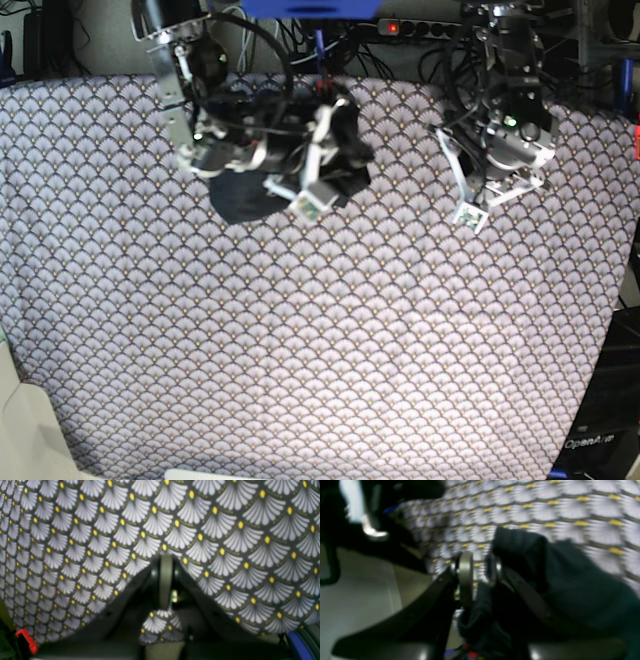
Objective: Fold the T-shirt properly
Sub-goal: 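Fold the bundle's end over with the right gripper, then release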
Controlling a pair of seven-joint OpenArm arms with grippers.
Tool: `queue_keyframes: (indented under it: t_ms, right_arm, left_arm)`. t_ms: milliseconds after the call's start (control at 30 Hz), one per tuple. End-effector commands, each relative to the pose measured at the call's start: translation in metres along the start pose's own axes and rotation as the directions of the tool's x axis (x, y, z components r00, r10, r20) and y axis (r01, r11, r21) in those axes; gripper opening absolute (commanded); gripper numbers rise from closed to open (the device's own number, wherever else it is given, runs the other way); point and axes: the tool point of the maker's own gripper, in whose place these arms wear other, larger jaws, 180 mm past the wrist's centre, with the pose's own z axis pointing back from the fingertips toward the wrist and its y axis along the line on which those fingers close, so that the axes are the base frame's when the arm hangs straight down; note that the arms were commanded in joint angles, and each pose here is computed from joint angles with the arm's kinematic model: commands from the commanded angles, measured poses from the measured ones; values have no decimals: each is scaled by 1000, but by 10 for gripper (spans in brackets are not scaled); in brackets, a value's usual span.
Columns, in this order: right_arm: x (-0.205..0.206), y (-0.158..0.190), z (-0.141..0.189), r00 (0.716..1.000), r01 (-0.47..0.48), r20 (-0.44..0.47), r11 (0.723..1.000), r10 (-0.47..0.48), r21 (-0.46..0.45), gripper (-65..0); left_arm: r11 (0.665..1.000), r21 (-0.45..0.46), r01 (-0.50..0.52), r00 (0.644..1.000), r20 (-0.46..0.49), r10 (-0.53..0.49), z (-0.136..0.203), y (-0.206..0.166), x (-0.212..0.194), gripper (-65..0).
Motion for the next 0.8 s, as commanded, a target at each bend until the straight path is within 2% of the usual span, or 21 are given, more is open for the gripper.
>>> queue_keyframes:
  t_ms: [0, 167, 467, 533, 667, 767]
  right_arm:
    - [26, 9, 5, 996, -51, 73, 998, 49, 21, -515]
    - [55, 33, 24, 973, -191, 134, 981, 188, 16, -515]
    - [76, 22, 38, 950, -298, 86, 954, 301, -39, -518]
    - [75, 5, 46, 940, -338, 29, 938, 341, -73, -530]
    - [77, -18, 64, 911, -413, -55, 902, 410, -123, -606]
    - [74, -26, 83, 885, -466, -98, 871, 456, -154, -630]
  left_arm:
    - [1000, 18, 0, 999, 35, -1, 4, 6, 10, -650]
    - [1000, 18, 0, 999, 35, -1, 4, 6, 10, -650]
    - [1000, 16, 1, 999, 34, -2, 4, 6, 10, -650]
    - [1000, 16, 1, 999, 35, -2, 4, 6, 10, -650]
    - [1000, 15, 1, 999, 39, -1, 4, 5, 11, -650]
    - [1000, 13, 2, 995, 95, -3, 4, 4, 20, -650]
